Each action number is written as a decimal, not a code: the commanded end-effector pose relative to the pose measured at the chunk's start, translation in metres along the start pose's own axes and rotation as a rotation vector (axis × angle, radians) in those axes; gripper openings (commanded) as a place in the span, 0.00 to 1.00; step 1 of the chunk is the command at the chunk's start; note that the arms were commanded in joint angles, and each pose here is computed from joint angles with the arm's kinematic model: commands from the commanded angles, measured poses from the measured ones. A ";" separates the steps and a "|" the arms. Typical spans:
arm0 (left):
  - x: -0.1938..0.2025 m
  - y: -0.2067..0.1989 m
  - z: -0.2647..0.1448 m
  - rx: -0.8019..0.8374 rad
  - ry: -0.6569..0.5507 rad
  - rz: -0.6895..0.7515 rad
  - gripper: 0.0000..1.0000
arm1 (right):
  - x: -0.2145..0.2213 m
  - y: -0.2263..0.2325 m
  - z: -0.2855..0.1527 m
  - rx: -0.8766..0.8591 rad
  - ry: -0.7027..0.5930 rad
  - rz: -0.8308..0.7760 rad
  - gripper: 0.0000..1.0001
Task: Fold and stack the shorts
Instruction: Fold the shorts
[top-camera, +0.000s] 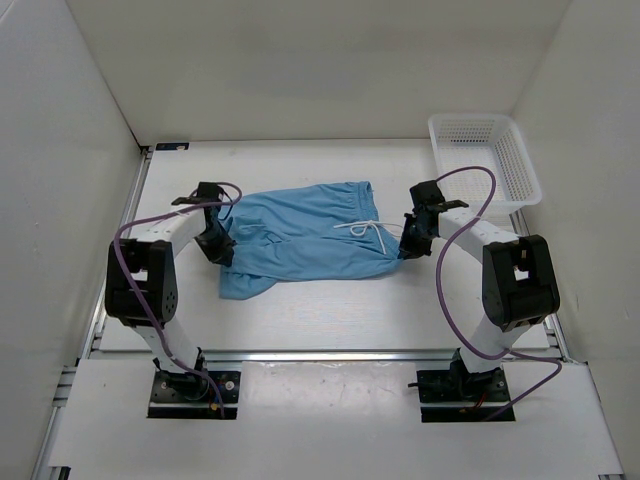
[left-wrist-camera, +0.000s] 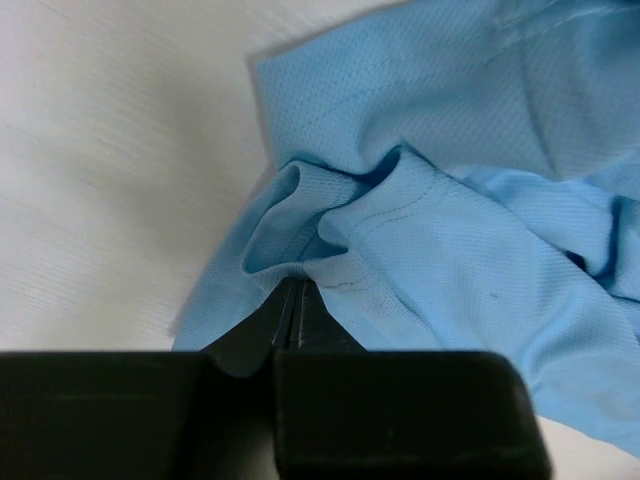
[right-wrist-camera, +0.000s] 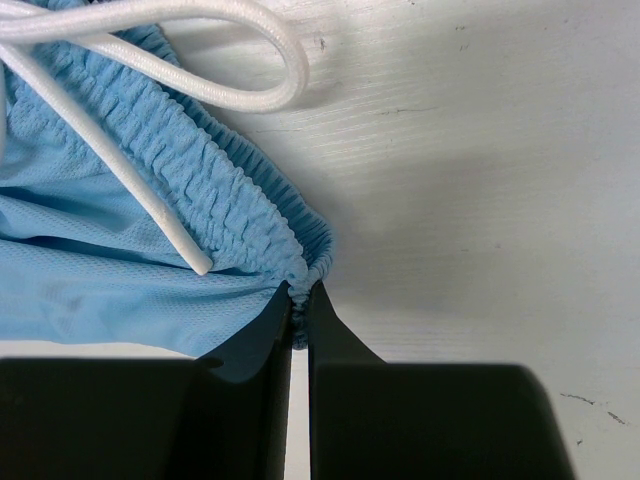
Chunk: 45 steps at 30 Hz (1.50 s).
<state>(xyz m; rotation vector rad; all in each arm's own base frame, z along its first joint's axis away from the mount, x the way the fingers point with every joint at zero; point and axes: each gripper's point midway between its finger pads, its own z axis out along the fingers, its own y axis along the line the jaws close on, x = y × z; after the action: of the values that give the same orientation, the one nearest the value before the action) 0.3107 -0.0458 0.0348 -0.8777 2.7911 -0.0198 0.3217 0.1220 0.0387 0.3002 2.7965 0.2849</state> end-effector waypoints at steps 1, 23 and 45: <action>-0.023 -0.008 -0.019 0.027 -0.088 -0.004 0.10 | -0.003 0.000 -0.009 -0.002 -0.013 -0.007 0.00; 0.016 0.000 -0.001 0.046 0.039 0.074 0.94 | -0.009 0.003 -0.015 -0.010 -0.029 -0.017 0.00; 0.006 0.000 -0.005 0.043 -0.012 0.072 0.19 | -0.004 0.000 -0.011 -0.002 -0.013 -0.016 0.00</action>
<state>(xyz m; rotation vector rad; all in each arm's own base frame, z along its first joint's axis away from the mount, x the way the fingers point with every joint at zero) 0.2952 -0.0522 0.0229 -0.7845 2.8684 -0.0571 0.3207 0.1214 0.0386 0.2927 2.8009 0.2815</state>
